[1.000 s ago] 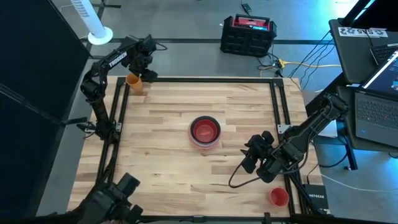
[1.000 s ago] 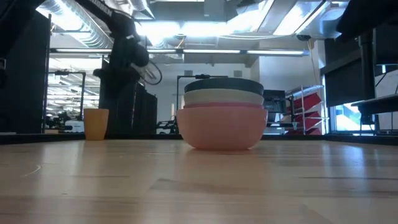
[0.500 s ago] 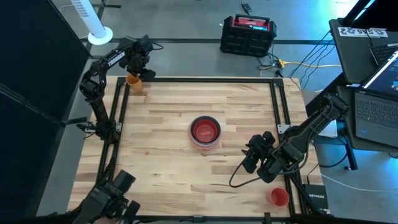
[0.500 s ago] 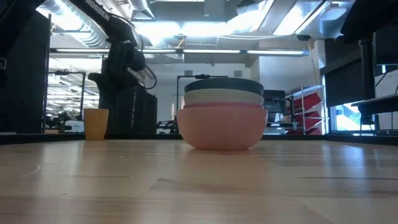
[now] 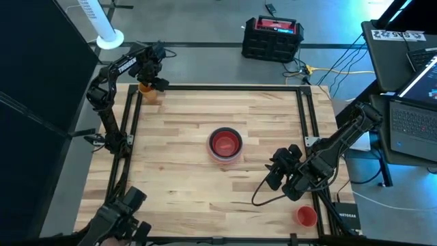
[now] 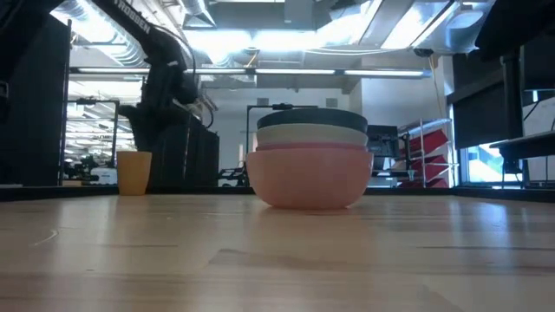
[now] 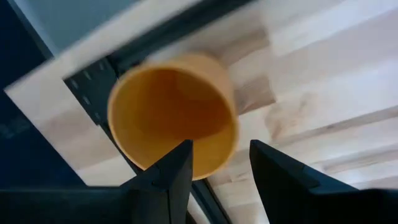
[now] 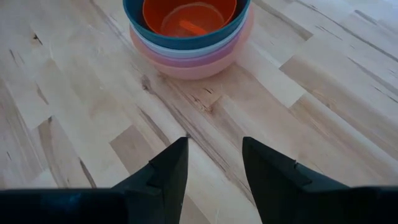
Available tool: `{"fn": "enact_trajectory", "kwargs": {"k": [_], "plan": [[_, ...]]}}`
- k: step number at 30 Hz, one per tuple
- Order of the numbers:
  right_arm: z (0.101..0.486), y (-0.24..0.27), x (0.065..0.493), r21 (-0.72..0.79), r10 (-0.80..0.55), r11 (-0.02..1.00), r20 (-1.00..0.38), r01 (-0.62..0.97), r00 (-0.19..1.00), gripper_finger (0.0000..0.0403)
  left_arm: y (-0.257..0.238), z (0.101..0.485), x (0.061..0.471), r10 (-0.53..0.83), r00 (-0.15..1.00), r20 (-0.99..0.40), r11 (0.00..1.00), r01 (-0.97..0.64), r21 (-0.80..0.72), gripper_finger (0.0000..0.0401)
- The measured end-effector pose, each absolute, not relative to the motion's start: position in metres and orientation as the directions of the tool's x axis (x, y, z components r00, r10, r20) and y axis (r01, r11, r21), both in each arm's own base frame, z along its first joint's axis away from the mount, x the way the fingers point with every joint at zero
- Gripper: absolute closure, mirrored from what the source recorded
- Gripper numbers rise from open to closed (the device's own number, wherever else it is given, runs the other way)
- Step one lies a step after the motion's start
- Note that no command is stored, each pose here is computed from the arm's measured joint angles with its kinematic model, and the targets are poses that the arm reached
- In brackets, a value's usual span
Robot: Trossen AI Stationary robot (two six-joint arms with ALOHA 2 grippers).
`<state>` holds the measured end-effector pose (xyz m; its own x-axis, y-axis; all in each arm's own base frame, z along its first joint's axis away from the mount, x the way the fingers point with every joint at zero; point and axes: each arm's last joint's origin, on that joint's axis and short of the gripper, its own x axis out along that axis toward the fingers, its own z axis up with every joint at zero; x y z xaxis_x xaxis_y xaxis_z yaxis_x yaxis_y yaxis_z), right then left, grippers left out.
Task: Nest bowls inside each other
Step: Move the yellow cup to the center of the table
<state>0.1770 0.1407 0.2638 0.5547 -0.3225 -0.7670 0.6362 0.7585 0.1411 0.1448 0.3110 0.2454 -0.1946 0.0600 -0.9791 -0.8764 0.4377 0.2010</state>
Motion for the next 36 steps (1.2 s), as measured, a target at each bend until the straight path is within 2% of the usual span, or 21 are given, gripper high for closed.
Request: {"fn": "enact_trajectory", "kwargs": {"k": [9, 13, 17, 20, 29, 36], "plan": [[0.264, 0.141, 0.178, 0.154, -0.316, 0.755, -0.766, 0.637, 0.56, 0.0262, 0.312, 0.23, 0.141, 0.069, -0.198, -0.978, 0.451, -0.868, 0.207, 0.0269], [0.264, 0.142, 0.178, 0.167, -0.299, 0.755, -0.773, 0.635, 0.559, 0.0262, 0.314, 0.228, 0.139, 0.064, -0.181, -0.981, 0.475, -0.859, 0.19, 0.0315], [0.264, 0.143, 0.178, 0.172, -0.291, 0.755, -0.777, 0.633, 0.558, 0.0262, 0.309, 0.212, 0.136, 0.011, -0.167, -0.986, 0.504, -0.851, 0.149, 0.038], [0.265, 0.143, 0.178, 0.174, -0.29, 0.755, -0.777, 0.633, 0.559, 0.0262, 0.303, 0.202, 0.138, -0.029, -0.146, -0.989, 0.525, -0.844, 0.109, 0.0397], [0.27, 0.13, 0.179, 0.105, -0.322, 0.781, -0.777, 0.616, 0.541, 0.0262, 0.226, 0.229, 0.219, 0.04, -0.118, -0.992, 0.791, -0.603, 0.104, 0.0399], [0.274, 0.118, 0.178, 0.043, -0.351, 0.799, -0.777, 0.6, 0.523, 0.0262, 0.15, 0.252, 0.259, 0.079, -0.07, -0.994, 0.932, -0.349, 0.099, 0.0401]]}}
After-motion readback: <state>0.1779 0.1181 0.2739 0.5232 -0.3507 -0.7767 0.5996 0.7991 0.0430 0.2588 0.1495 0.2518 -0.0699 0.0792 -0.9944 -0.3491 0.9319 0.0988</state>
